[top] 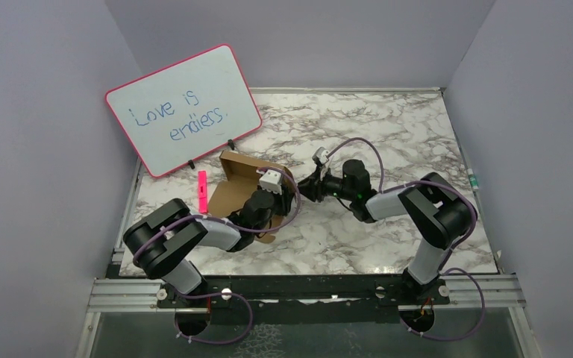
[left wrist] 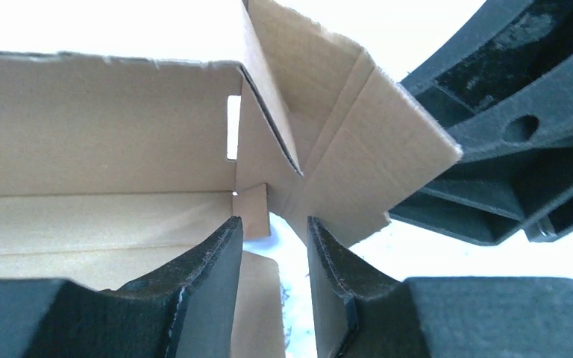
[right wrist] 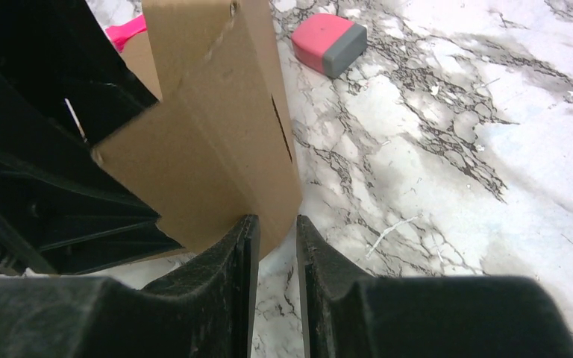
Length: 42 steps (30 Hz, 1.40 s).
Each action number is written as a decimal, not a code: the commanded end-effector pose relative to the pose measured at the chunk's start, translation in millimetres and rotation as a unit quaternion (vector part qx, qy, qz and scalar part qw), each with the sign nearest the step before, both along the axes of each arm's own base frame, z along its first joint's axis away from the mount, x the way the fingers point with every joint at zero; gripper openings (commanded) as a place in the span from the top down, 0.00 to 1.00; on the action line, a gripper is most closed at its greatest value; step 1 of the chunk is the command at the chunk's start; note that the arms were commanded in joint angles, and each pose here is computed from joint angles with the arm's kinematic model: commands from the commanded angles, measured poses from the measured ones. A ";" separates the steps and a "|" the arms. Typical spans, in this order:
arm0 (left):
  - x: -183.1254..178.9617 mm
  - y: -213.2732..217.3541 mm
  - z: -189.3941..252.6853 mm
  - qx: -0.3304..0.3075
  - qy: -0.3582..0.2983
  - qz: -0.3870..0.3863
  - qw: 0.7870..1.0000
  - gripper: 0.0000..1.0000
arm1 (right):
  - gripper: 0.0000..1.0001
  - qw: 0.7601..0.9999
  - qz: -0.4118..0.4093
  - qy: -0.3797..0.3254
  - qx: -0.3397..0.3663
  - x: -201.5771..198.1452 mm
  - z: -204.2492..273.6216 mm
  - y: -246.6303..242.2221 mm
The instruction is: Fold the paper box
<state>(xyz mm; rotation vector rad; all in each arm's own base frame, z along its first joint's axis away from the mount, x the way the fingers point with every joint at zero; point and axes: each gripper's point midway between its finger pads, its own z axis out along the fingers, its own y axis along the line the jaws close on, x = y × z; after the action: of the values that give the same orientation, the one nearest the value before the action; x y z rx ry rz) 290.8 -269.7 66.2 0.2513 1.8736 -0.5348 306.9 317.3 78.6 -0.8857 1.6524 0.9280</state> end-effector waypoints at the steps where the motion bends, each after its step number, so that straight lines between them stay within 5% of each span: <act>1: -12.2 10.9 -4.7 -0.008 0.030 0.012 0.999 0.61 | 0.70 0.999 0.023 -0.017 0.017 1.8 11.5 9.6; 23: -47.7 33.7 -62.3 0.030 0.148 0.026 0.988 0.77 | 0.64 0.998 0.055 0.006 0.033 -6.2 9.6 21.7; 42: -64.4 0.9 -67.4 0.037 0.158 -0.024 0.987 0.83 | 0.59 0.998 0.037 0.021 0.048 -6.0 15.1 25.1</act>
<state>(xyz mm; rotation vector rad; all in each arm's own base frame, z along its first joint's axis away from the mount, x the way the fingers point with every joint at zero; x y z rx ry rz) 245.8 -265.6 24.0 0.2034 2.0966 -0.5650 296.9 336.4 80.1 -0.8855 1.6521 1.0716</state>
